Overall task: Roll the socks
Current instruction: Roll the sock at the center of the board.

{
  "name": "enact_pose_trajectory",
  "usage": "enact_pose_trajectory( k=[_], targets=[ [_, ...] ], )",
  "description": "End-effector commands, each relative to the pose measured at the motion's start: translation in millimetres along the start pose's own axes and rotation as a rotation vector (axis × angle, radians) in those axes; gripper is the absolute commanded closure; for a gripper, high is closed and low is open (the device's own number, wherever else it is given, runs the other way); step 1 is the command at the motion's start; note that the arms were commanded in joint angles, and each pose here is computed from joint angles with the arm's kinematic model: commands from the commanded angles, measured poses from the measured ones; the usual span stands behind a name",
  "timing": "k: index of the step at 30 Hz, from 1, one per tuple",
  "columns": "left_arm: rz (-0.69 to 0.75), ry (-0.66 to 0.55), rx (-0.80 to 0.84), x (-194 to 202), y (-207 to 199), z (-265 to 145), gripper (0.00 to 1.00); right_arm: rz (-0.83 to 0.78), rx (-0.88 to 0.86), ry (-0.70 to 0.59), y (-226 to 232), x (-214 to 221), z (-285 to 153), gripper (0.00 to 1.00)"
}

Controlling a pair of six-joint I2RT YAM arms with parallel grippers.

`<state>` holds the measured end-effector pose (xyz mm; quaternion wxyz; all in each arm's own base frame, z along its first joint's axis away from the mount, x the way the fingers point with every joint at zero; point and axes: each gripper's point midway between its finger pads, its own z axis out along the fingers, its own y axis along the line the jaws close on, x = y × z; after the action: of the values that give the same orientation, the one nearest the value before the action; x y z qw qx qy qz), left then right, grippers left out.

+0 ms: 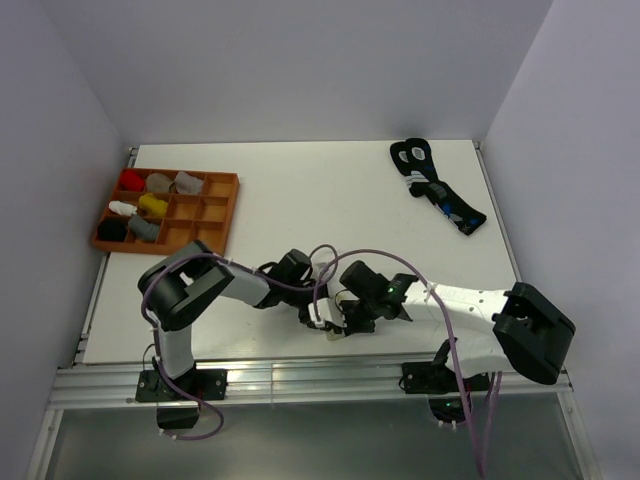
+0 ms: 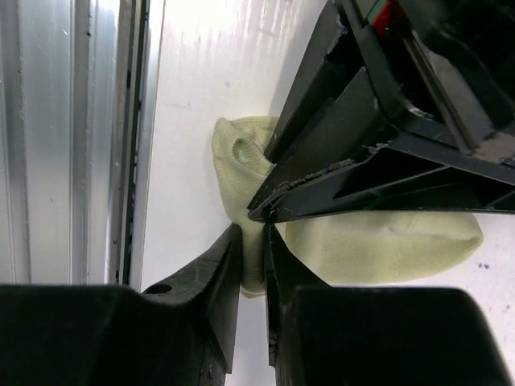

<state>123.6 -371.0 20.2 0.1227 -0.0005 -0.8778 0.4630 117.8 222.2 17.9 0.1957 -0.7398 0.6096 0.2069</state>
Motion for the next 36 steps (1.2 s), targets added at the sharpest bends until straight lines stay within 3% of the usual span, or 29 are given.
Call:
enact_pose_trajectory(
  k=[1, 13, 20, 25, 36],
  targets=[
    [-0.035, -0.16, -0.131, -14, 29, -8, 0.74, 0.045, -0.054, 0.036, 5, 11, 0, 0.85],
    [0.074, -0.569, -0.136, -48, 18, -65, 0.68, 0.218, -0.348, 0.029, 20, 11, -15, 0.85],
    [0.28, -0.865, -0.119, -50, -13, -118, 0.67, 0.343, -0.532, 0.008, 6, 3, -28, 0.84],
    [0.478, -0.936, -0.136, -29, -36, -109, 0.68, 0.48, -0.647, 0.011, -2, 4, -29, 0.84],
    [0.818, -0.869, -0.182, 7, -64, -52, 0.66, 0.58, -0.641, 0.081, -8, 18, -13, 0.84]
  ],
)
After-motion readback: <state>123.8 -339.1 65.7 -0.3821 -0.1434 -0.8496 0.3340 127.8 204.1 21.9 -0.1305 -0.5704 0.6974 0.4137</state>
